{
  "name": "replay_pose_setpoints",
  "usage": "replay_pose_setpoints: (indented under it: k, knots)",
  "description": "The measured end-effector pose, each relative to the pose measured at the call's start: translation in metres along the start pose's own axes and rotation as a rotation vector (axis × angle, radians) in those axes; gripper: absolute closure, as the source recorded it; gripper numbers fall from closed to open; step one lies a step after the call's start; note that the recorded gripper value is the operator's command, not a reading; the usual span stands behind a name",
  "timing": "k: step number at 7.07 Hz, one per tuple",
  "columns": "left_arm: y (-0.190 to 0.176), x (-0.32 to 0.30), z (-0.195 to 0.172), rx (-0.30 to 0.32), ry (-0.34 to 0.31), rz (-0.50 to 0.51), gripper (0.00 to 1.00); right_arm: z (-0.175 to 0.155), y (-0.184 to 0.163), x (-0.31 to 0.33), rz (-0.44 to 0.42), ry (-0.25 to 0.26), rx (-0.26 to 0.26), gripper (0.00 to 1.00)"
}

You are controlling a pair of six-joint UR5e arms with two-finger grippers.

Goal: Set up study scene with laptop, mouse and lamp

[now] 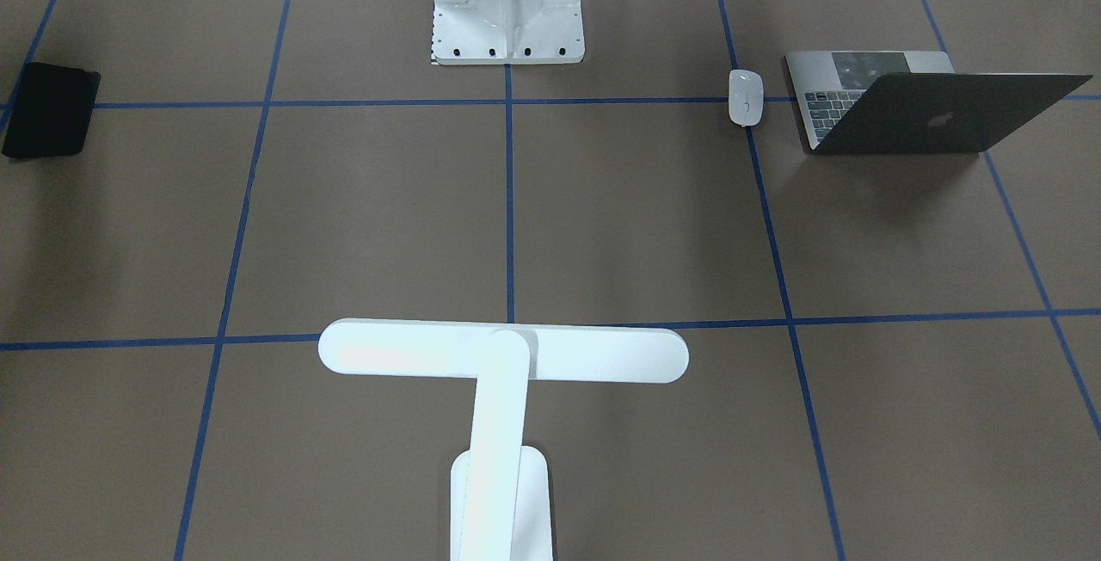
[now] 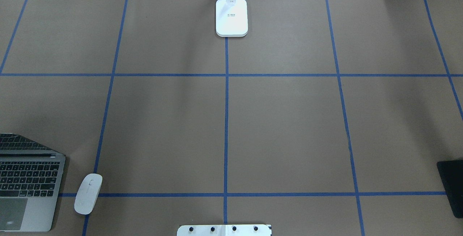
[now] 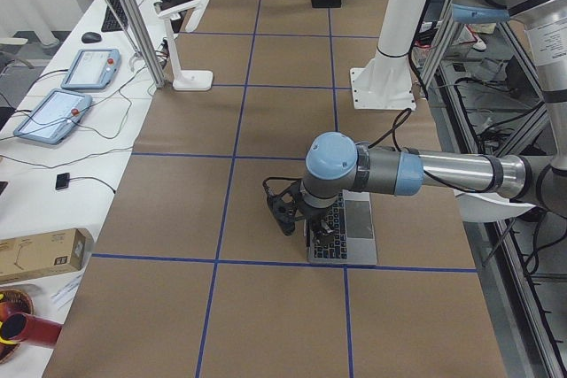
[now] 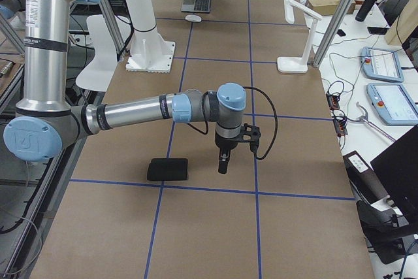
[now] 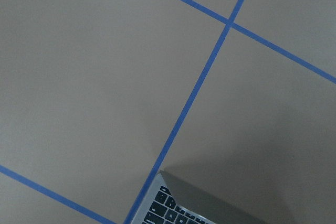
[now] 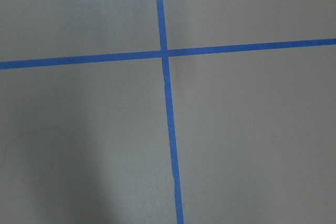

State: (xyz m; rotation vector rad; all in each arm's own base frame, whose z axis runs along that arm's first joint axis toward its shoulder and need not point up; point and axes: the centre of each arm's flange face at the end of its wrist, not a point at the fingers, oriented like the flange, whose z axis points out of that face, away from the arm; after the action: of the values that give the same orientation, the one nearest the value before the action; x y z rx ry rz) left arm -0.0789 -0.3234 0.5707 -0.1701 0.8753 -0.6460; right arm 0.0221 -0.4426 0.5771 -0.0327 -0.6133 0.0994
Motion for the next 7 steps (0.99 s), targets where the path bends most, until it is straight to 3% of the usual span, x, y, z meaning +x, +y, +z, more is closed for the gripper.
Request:
replay_pose_setpoints:
  k: [2,7]
  knots:
    - [0.005,0.009,-0.005,-0.01,0.027,-0.166,0.0,-0.004,0.021,-0.001,0.001,-0.027,-0.006,0.0]
    - [0.021,0.052,0.015,-0.045,0.059,-0.449,0.0,-0.002,0.045,0.003,0.012,-0.066,-0.033,0.0]
